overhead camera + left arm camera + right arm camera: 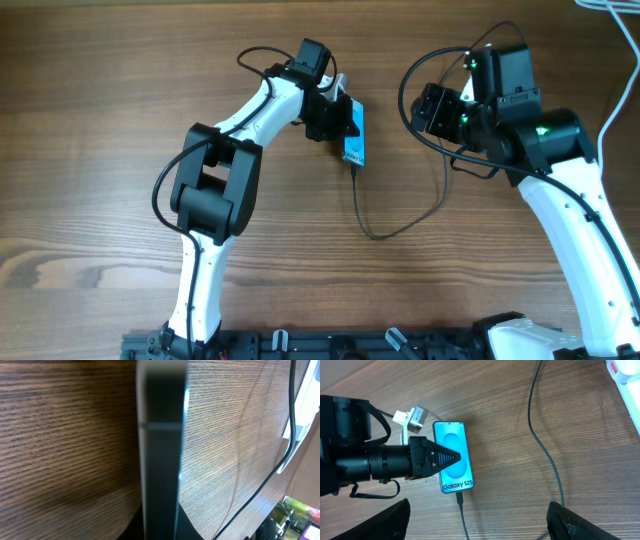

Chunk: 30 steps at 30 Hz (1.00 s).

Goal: Plug charger to phone and switch on socket
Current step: 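Lower the phone onto the table with the left gripper and release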

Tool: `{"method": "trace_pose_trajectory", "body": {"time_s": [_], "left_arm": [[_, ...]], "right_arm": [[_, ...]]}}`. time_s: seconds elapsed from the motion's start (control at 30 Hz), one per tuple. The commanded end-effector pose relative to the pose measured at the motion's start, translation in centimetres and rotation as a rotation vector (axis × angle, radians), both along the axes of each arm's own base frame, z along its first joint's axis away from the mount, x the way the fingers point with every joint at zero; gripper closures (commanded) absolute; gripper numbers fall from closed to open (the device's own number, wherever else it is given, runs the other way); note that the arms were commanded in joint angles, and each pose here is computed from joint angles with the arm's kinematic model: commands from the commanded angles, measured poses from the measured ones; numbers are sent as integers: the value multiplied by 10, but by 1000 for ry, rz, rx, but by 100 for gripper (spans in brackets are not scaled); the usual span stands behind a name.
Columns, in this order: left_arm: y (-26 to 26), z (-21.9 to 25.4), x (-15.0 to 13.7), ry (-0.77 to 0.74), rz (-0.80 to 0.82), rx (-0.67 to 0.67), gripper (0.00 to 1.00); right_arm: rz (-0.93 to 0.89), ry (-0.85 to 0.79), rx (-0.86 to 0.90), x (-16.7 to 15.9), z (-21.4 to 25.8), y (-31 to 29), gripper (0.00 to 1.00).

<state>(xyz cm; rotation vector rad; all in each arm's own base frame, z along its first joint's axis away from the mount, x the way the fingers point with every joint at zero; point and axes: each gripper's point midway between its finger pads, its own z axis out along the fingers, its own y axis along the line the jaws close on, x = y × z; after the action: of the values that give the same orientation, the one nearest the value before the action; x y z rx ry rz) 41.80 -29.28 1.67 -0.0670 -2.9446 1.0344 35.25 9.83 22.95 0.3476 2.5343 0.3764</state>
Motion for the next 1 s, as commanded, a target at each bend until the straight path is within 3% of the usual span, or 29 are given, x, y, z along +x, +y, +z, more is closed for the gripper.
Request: {"method": "trace_pose_trajectory", "body": {"time_s": [0.0, 0.17, 0.27, 0.37, 0.67, 0.8, 0.83, 0.9, 0.97], "left_arm": [[7, -15, -6, 22, 15, 54, 95], [14, -22, -7, 21, 26, 102, 76], [14, -22, -7, 21, 25, 101, 73], [20, -26, -6, 15, 35, 141, 60], [40, -26, -4, 21, 64, 204, 45], [58, 23, 11, -59, 97, 173, 37], [66, 47, 17, -103, 115, 156, 29], [81, 96, 25, -188, 159, 125, 0], [100, 138, 27, -265, 202, 113, 0]], "right_arm": [[5, -5, -16, 5, -1, -1, 12], [6, -1, -17, 5, -2, -1, 12], [6, 1, -17, 4, -2, -1, 12], [6, 3, -18, 4, -2, -1, 12], [16, 8, -26, 3, -3, -1, 9], [30, 12, -37, 2, -5, -1, 6], [44, 10, -46, 3, -6, -1, 5], [52, 8, -56, 3, -6, -3, 3], [35, 7, -57, 5, -6, -12, 1]]}}
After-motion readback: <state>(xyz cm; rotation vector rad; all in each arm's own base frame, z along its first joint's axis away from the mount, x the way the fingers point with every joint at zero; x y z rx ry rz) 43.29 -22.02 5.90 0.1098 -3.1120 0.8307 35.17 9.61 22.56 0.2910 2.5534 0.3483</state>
